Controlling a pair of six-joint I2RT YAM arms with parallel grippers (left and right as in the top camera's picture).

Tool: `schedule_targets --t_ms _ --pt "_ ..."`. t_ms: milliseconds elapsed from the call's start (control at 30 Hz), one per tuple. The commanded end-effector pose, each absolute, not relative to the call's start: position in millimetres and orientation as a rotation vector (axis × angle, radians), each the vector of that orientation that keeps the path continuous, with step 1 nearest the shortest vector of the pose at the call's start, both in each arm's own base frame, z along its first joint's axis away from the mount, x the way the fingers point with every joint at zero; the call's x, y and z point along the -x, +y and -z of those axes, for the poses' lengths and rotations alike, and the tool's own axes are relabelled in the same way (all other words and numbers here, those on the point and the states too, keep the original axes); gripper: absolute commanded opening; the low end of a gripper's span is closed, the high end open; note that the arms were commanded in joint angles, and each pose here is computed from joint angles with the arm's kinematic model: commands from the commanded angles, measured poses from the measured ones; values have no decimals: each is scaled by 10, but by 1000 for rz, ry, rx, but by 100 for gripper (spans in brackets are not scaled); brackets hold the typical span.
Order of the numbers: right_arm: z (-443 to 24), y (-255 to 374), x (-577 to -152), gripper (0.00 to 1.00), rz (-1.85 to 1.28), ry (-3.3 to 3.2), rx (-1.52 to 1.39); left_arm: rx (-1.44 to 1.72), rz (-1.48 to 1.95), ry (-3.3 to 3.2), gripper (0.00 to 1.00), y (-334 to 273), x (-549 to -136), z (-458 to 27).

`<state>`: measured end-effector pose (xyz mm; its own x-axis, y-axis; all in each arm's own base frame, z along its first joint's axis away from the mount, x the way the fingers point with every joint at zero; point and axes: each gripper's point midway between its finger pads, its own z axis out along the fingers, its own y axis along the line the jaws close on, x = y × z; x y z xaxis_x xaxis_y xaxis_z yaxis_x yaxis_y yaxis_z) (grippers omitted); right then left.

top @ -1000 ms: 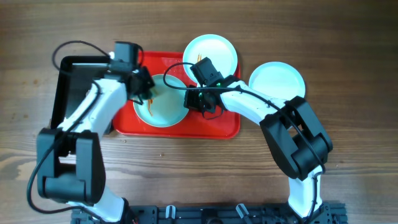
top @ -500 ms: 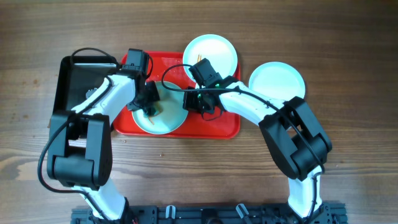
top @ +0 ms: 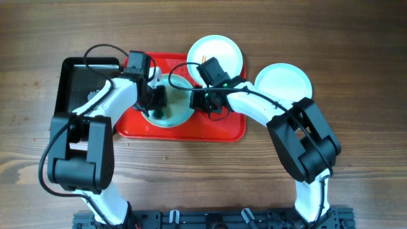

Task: Clean dirty plates on tray and stack at the side
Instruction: 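Lower the green sponge onto the moved plate with the left gripper, then scrub the plate with the sponge while the right gripper holds its rim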

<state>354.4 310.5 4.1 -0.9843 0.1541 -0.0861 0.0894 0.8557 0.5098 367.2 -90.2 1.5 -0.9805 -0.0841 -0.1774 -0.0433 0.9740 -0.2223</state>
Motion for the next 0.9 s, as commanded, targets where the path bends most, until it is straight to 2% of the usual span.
schedule_targets --t_ms 0,267,433,567,633,767,867 --pt "-6 3242 -3482 4 -843 2926 -158 625 -142 2897 4 -416 -3497 403" --pt "-8 3245 -3484 4 -844 2925 -157 1036 -463 2585 4 9 -3442 327" --pt "-8 3245 -3485 4 -844 2924 -157 1082 -482 2523 4 46 -3468 297" --pt "-8 3245 -3484 4 -844 2925 -156 688 -280 2848 4 -335 -3400 439" --pt "-8 3246 -3483 4 -845 2925 -156 328 29 3027 4 -743 -3319 495" --pt "-8 3247 -3482 4 -845 2925 -151 -200 620 3036 4 -1404 -3173 364" --pt "-8 3247 -3482 4 -845 2924 -150 -281 694 2998 4 -1489 -3182 325"
